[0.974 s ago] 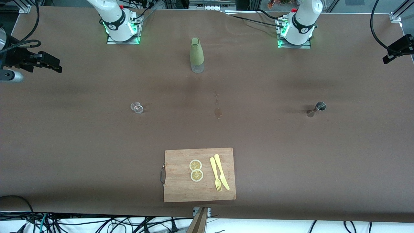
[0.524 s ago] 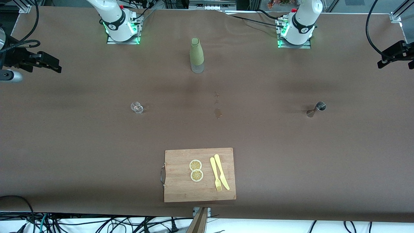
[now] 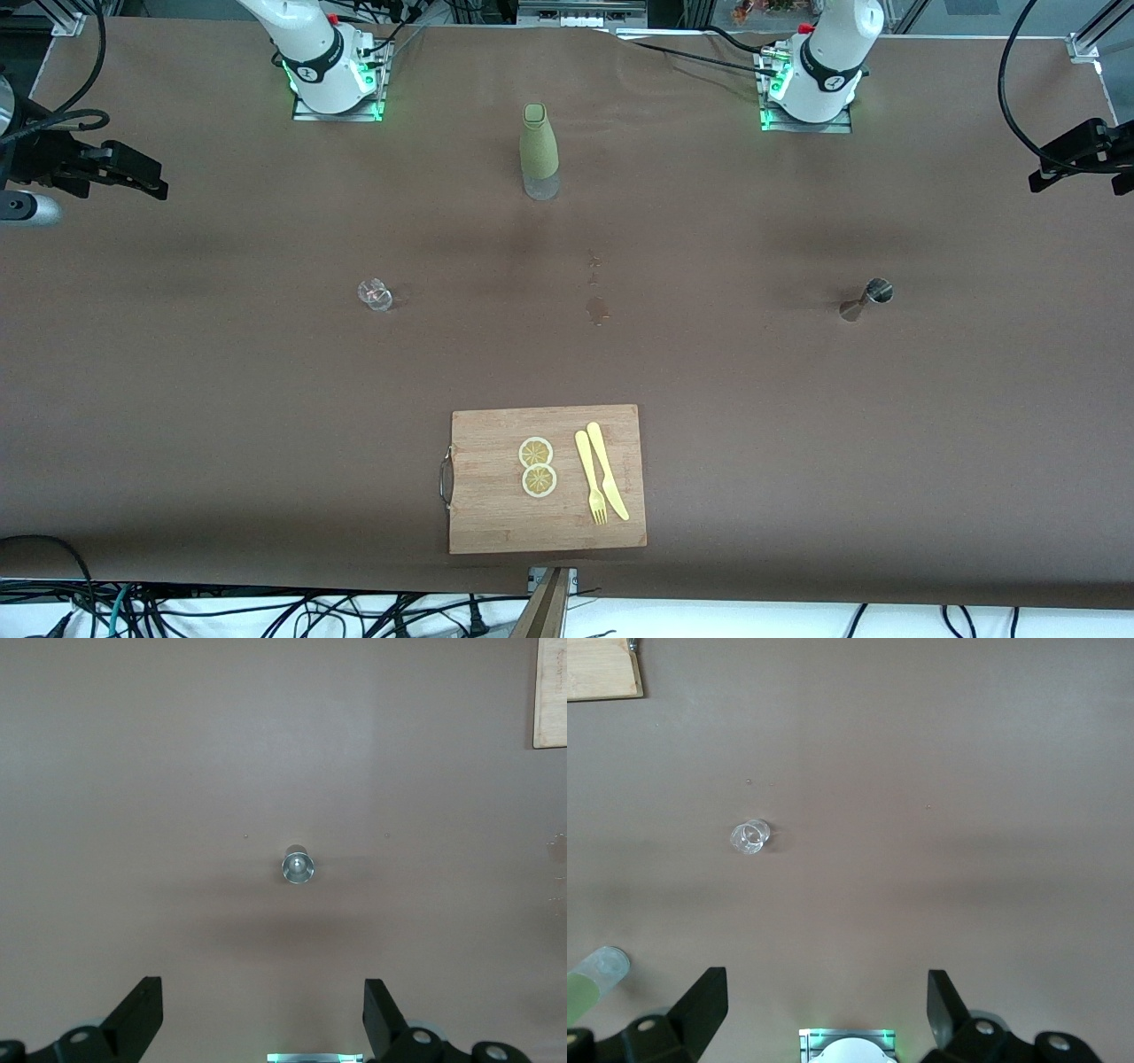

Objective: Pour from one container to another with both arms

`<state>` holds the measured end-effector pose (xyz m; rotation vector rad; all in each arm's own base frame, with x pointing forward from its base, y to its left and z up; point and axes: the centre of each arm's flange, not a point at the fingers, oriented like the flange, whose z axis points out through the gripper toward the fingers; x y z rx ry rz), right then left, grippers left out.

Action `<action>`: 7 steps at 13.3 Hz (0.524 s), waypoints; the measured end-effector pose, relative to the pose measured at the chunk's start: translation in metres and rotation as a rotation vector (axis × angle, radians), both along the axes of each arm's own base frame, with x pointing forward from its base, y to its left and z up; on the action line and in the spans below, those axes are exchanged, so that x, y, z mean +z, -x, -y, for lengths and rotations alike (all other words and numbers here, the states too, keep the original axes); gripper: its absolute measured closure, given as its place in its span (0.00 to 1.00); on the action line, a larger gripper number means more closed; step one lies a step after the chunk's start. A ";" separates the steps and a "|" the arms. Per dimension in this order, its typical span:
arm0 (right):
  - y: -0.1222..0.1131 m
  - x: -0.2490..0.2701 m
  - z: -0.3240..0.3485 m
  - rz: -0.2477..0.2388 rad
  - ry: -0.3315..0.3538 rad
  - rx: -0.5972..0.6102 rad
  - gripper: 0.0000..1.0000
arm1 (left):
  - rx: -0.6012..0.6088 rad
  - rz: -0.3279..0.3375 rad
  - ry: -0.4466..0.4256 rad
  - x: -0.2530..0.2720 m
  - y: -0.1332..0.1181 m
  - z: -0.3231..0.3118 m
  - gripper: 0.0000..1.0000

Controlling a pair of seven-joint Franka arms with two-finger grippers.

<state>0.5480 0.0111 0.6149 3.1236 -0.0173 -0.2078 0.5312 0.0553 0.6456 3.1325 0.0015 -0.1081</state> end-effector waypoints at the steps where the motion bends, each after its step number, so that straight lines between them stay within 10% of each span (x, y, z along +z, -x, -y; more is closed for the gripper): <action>1: 0.000 0.000 0.000 0.000 0.000 0.000 0.00 | 0.001 -0.001 0.000 -0.001 0.000 -0.001 0.00; 7: 0.000 0.000 0.000 0.000 0.000 0.000 0.00 | 0.001 -0.003 0.000 -0.001 -0.001 -0.001 0.00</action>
